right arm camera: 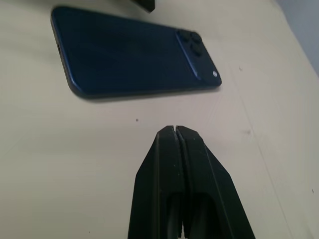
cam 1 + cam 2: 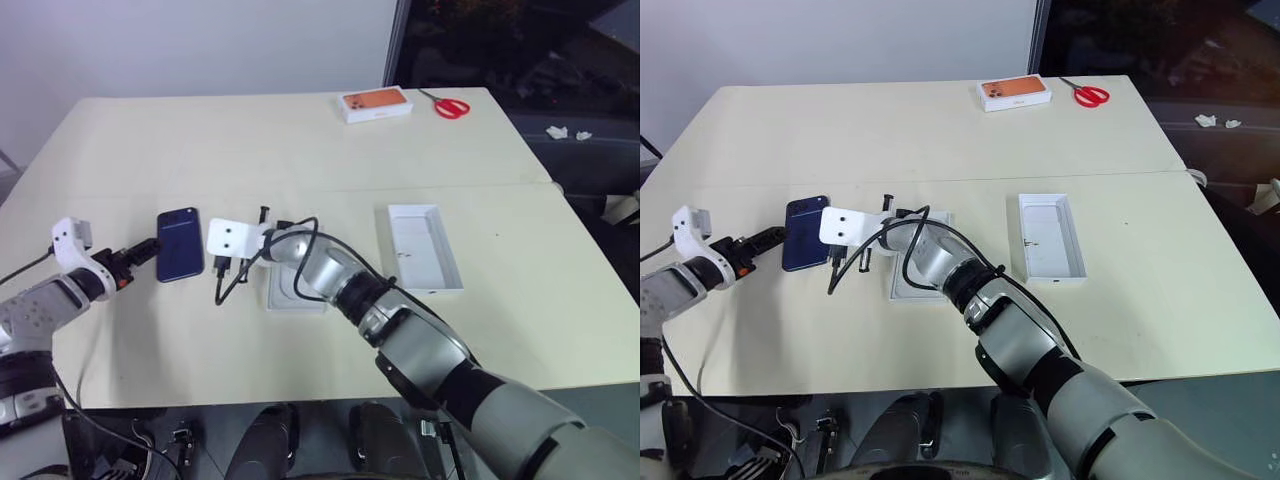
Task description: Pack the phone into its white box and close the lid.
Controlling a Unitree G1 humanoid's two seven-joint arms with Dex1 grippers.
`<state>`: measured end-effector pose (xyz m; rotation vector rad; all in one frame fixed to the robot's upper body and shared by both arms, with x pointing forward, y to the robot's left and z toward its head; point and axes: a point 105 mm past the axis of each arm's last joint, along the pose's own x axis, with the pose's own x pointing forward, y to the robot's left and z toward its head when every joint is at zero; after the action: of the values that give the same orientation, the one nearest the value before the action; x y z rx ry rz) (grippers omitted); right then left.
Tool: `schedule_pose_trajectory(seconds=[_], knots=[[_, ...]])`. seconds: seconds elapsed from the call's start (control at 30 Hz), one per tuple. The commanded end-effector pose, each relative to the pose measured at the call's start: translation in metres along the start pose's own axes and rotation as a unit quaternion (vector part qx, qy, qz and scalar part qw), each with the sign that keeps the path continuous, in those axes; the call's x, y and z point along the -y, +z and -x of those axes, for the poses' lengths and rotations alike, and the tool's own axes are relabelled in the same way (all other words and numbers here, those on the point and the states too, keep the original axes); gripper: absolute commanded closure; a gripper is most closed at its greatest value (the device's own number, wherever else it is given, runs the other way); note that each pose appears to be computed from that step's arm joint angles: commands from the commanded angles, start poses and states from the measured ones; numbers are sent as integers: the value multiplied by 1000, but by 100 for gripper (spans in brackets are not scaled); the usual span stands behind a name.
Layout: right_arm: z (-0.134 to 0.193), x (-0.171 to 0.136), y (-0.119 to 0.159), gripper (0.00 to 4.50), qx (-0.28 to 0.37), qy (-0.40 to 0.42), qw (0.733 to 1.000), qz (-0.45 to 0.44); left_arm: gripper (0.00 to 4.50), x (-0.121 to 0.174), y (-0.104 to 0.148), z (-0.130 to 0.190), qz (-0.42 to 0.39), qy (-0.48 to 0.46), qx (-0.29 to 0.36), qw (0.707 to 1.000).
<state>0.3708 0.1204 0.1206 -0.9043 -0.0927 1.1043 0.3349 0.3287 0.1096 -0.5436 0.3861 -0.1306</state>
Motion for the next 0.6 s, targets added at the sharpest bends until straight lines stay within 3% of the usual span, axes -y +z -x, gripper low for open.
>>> schedule_pose_trajectory(seconds=[0.03, 0.33, 0.6], knots=[[-7, -2, 19, 445, 18, 6, 999, 28, 0, 7, -22, -9, 38, -35, -57, 997], [-7, -3, 2, 445, -19, 11, 1000, 20, 0, 18, -60, -40, 32, -59, -143, 987], [-4, 5, -4, 445, -28, -1, 999, 16, 0, 46, -85, -60, 10, -121, -198, 973]])
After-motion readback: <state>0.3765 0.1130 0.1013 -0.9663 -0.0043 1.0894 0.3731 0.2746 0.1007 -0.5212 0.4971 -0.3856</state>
